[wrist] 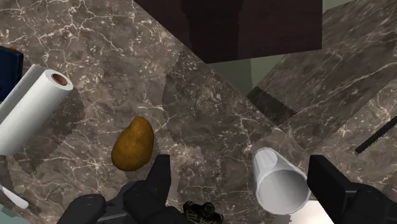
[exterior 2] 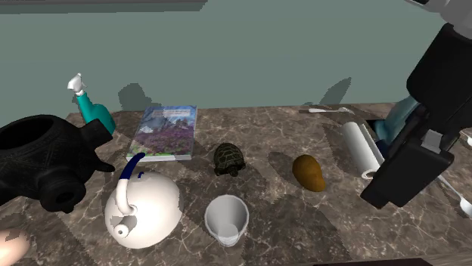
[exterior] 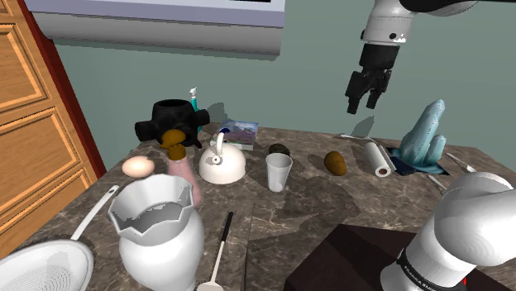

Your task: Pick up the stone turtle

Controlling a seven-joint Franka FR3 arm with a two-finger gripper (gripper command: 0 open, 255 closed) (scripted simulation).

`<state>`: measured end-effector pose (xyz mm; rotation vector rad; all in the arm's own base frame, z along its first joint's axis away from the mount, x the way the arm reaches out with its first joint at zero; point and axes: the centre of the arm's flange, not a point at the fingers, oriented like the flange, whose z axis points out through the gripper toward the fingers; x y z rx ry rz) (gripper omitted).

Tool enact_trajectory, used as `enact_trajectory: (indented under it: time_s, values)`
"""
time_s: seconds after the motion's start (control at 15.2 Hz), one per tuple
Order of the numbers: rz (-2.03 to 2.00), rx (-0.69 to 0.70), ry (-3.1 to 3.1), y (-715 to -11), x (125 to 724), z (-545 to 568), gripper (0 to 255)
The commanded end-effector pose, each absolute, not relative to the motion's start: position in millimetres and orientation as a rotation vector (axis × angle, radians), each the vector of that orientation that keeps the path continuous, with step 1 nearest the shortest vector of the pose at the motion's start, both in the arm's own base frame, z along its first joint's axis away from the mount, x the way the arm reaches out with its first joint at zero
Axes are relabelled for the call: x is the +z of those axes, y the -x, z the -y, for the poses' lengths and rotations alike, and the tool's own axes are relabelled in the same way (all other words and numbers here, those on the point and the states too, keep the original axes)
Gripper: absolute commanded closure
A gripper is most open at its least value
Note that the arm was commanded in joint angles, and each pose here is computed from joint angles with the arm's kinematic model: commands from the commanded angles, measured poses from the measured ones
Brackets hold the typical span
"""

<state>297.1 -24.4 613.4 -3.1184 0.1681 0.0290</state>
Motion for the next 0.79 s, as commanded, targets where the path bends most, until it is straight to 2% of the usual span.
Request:
enact_trajectory:
  time_s: [0.0,0.73]
  values:
    - [-0.168,0.029,3.118,-297.1,613.4,24.4,0]
    - [-0.318,0.088,3.111,-405.8,511.2,30.7,0]
